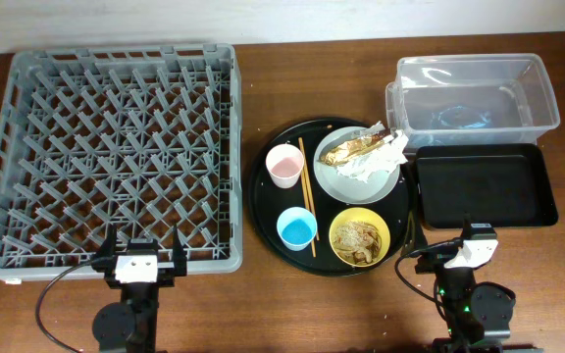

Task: Sort waste into correct bins and load items into the dishwasher rack
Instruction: 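Move the right gripper toward the gold wrapper and tissue on the plate, then grasp the gold wrapper and tissue with the right gripper, then carry the wrapper to the clear bin and release it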

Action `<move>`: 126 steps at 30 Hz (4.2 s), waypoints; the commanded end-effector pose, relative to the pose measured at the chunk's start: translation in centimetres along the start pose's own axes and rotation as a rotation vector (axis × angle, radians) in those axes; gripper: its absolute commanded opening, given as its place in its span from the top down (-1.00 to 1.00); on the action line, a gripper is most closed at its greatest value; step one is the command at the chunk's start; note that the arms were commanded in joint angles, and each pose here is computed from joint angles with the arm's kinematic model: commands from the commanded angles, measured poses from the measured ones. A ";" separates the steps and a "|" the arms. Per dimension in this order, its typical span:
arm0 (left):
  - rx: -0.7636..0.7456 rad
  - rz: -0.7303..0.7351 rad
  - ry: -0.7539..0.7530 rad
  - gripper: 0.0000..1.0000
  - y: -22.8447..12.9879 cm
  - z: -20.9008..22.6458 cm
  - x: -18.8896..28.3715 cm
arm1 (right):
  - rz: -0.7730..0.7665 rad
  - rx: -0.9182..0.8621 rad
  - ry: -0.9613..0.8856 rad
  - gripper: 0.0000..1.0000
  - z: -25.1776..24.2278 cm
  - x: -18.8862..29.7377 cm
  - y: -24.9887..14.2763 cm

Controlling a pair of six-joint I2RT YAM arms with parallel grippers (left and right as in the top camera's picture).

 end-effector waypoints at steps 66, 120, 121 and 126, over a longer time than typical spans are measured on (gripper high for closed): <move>-0.013 0.005 0.010 -0.99 -0.4 0.0 -0.1 | -0.064 0.036 0.192 -0.97 7.1 1.6 15.1; -0.013 0.005 0.010 -0.99 -0.4 0.0 -0.1 | 1.050 -0.444 -0.681 0.92 7.2 -26.4 -7.0; -0.013 0.005 0.010 -0.99 -0.4 0.0 -0.1 | 1.045 -0.412 -0.644 0.92 7.5 -26.5 -6.2; -0.013 0.005 0.010 -0.99 -0.4 0.0 -0.1 | 0.877 -0.241 -0.385 0.92 11.2 -27.1 4.2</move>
Point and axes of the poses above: each gripper's point midway between its finger pads, its own x axis back along the fingers, its own z axis along the line the jaws close on, y = z × x, the point moved 8 cm from there along x, back along the fingers, and after that the axes turned 13 degrees about -x, right-handed, at the moved point
